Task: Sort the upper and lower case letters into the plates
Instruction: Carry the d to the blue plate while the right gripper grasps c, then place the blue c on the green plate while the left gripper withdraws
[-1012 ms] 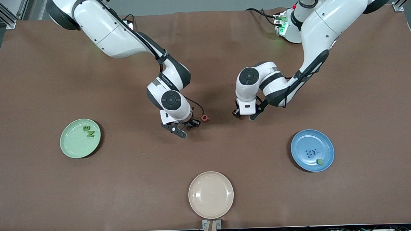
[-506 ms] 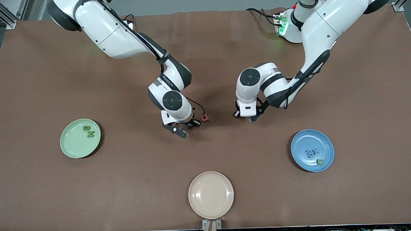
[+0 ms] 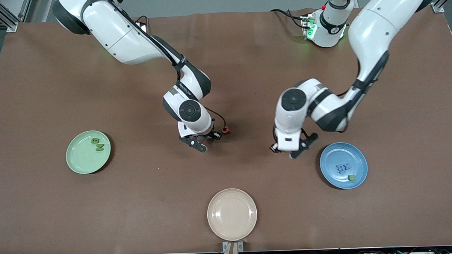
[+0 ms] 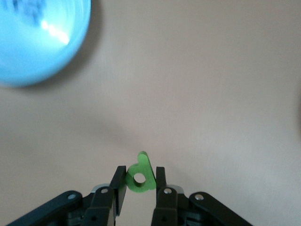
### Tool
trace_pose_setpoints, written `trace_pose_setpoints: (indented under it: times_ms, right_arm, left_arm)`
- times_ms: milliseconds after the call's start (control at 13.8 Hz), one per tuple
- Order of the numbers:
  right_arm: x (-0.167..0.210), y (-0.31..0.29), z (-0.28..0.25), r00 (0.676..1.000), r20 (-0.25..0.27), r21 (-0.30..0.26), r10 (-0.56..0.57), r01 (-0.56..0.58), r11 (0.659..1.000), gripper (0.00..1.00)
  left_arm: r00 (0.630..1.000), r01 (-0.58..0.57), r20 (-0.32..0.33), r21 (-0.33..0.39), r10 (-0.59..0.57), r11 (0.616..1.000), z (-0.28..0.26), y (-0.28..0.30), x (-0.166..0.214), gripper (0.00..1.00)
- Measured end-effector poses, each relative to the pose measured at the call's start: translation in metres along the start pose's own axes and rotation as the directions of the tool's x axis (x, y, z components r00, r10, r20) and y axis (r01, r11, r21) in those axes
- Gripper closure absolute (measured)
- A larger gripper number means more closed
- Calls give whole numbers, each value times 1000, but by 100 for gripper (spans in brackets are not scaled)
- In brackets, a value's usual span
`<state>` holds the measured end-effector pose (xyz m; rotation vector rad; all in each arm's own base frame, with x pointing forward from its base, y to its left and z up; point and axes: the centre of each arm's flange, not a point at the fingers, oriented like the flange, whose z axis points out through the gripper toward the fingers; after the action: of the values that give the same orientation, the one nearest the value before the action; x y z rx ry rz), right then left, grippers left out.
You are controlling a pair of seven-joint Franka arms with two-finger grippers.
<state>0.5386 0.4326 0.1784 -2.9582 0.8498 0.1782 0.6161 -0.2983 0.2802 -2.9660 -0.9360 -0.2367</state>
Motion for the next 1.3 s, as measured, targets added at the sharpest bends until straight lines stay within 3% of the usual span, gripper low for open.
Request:
trace_pose_setpoints:
  times_ms: [72, 361, 506, 651, 723, 867, 1157, 1229, 1301]
  right_arm:
    - [0, 0, 0, 1000, 0, 0, 0, 0, 1000, 64]
    - [0, 0, -1, 1000, -1, 1, 0, 0, 1000, 66]
    - [1, 0, -1, 1000, 0, -7, 0, 0, 1000, 66]
    - [1, 4, -8, 1000, 13, -71, -13, 14, 997, 66]
    - [2, 7, -20, 999, 17, -103, -34, 36, 994, 66]
    - [14, 17, -64, 996, 16, -140, -92, 93, 986, 66]
    - [84, 90, -154, 964, 42, -180, -262, 265, 947, 66]
    - [105, 118, -166, 951, 54, -182, -305, 310, 933, 66]
    - [125, 145, -173, 937, 69, -183, -344, 350, 919, 66]
  left_arm:
    - [999, -35, 7, -5, 35, 999, -4, -11, 31, 70]
    - [980, -195, 30, 9, 195, 981, 12, -90, 137, 70]
    - [965, -258, 49, 25, 257, 966, 28, -119, 162, 70]
    - [955, -291, 69, 45, 288, 956, 48, -135, 171, 70]
    - [952, -299, 77, 50, 295, 953, 55, -139, 173, 66]
    - [950, -305, 80, 50, 300, 951, 60, -142, 175, 46]
    - [936, -352, 13, 22, 352, 936, 28, -130, 196, 7]
    - [927, -376, -12, 16, 376, 927, 13, -127, 201, 0]
    - [918, -396, -36, 13, 396, 918, -3, -124, 204, 0]
